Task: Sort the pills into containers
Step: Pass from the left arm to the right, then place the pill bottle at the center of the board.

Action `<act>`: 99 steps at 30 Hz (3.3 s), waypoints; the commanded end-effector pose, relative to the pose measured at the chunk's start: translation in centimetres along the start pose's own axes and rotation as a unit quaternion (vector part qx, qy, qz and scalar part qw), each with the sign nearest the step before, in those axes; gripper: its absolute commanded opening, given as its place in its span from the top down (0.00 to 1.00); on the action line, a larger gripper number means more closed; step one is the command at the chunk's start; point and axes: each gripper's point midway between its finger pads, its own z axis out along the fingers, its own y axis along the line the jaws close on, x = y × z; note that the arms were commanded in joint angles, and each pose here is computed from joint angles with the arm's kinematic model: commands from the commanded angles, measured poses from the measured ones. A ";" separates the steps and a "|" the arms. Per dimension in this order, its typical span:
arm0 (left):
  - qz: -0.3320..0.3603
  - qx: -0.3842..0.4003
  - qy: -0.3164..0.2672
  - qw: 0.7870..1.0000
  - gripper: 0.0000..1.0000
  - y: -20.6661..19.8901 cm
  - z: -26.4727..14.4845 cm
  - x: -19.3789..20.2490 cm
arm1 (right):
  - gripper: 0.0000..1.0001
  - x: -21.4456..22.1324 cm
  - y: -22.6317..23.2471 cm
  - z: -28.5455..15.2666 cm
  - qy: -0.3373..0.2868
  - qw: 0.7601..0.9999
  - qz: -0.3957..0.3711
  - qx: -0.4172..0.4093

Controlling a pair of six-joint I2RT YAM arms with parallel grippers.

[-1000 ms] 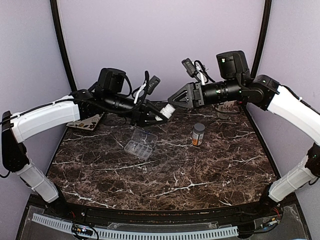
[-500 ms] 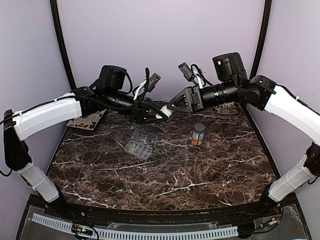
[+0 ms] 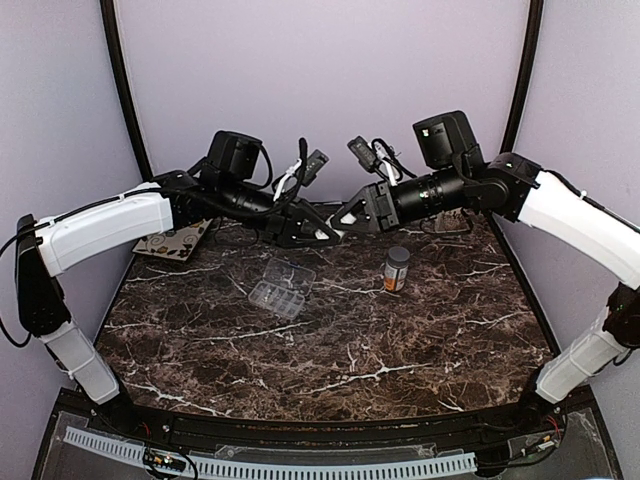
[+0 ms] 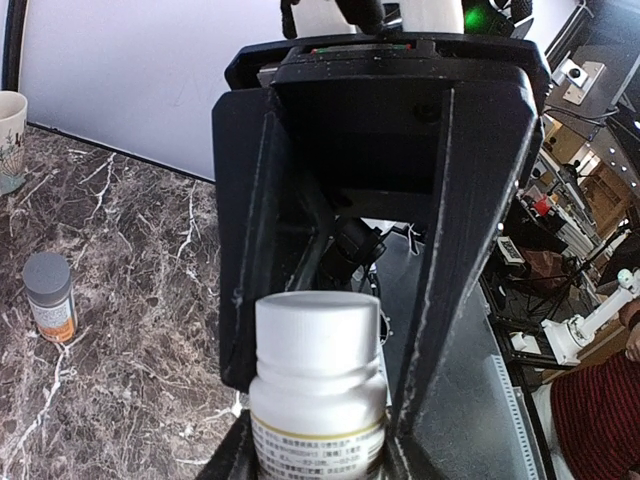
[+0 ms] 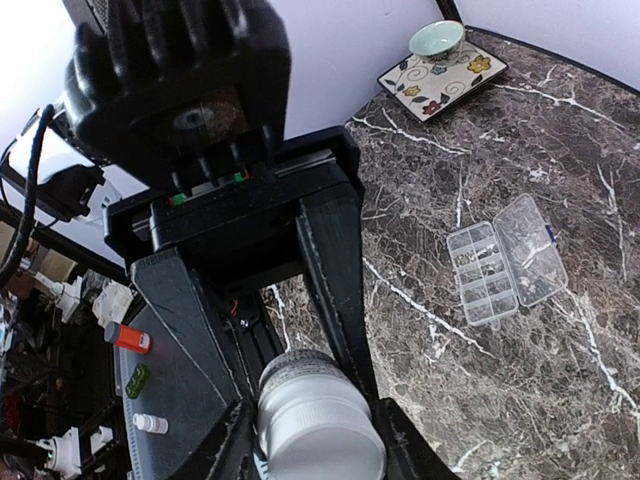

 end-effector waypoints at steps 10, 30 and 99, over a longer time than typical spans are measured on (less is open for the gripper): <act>0.006 -0.006 -0.007 1.000 1.00 -0.3 -1.0 -0.7 | 0.93 -0.3 1.1 -0.2 -0.002 1.000 -0.011 -0.011; -0.011 -0.079 -0.027 0.996 0.64 1.0 -2.7 1.4 | 0.99 -1.2 0.4 -1.0 -0.031 0.999 -0.009 0.019; -0.163 -0.423 -0.086 0.887 0.04 10.4 -12.2 9.3 | 0.98 12.1 -38.0 -8.9 0.069 0.834 0.153 0.525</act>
